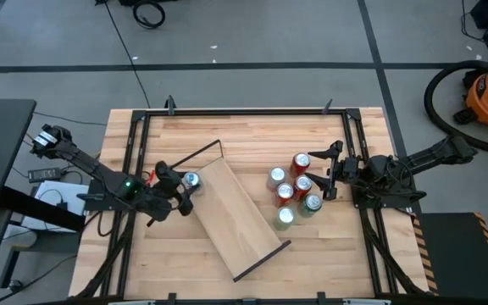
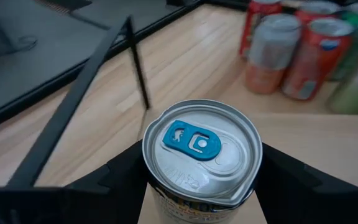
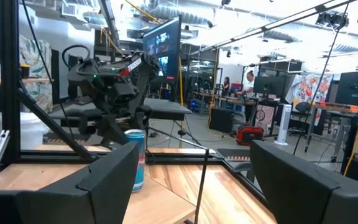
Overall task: Place canned beverage on shelf
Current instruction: Put the blue soda can on the shelf
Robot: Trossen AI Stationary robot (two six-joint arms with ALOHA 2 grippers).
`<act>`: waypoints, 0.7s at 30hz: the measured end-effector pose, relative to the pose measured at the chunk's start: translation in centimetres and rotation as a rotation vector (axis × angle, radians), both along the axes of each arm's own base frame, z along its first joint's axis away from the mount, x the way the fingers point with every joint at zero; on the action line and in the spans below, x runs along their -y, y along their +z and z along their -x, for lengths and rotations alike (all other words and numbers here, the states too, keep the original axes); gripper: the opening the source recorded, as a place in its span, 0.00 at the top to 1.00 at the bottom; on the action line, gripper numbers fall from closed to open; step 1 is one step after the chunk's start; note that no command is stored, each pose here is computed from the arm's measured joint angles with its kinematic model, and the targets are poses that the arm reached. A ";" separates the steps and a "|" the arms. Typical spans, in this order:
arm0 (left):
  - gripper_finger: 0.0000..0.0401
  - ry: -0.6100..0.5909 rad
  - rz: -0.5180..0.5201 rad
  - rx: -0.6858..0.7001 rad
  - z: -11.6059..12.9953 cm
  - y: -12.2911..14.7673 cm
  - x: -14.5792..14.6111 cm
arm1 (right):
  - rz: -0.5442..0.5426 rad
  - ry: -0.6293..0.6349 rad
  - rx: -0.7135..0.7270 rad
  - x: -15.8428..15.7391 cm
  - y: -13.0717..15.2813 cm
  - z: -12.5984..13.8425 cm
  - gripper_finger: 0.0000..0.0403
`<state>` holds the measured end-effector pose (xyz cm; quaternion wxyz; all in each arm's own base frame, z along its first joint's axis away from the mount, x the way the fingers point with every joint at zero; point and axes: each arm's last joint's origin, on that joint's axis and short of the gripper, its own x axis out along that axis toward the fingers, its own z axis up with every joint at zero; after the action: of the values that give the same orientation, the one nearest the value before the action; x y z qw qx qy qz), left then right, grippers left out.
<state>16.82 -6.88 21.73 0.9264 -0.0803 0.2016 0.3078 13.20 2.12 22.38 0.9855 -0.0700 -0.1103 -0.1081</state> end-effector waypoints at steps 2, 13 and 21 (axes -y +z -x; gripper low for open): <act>0.38 0.029 0.014 0.000 0.2 -0.2 -0.1 | 0.000 0.000 -0.001 0.0 0.0 0.0 0.21; 0.36 0.040 0.071 0.015 0.3 -0.2 -0.1 | -0.004 0.001 0.002 0.0 0.0 0.0 0.21; 0.23 0.007 0.113 -0.019 0.3 -0.5 0.0 | -0.004 0.001 0.002 0.0 0.0 0.0 0.21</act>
<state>16.55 -6.85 21.23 0.9173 -0.1302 0.2269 0.3001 13.20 2.12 22.39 0.9856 -0.0679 -0.1112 -0.1079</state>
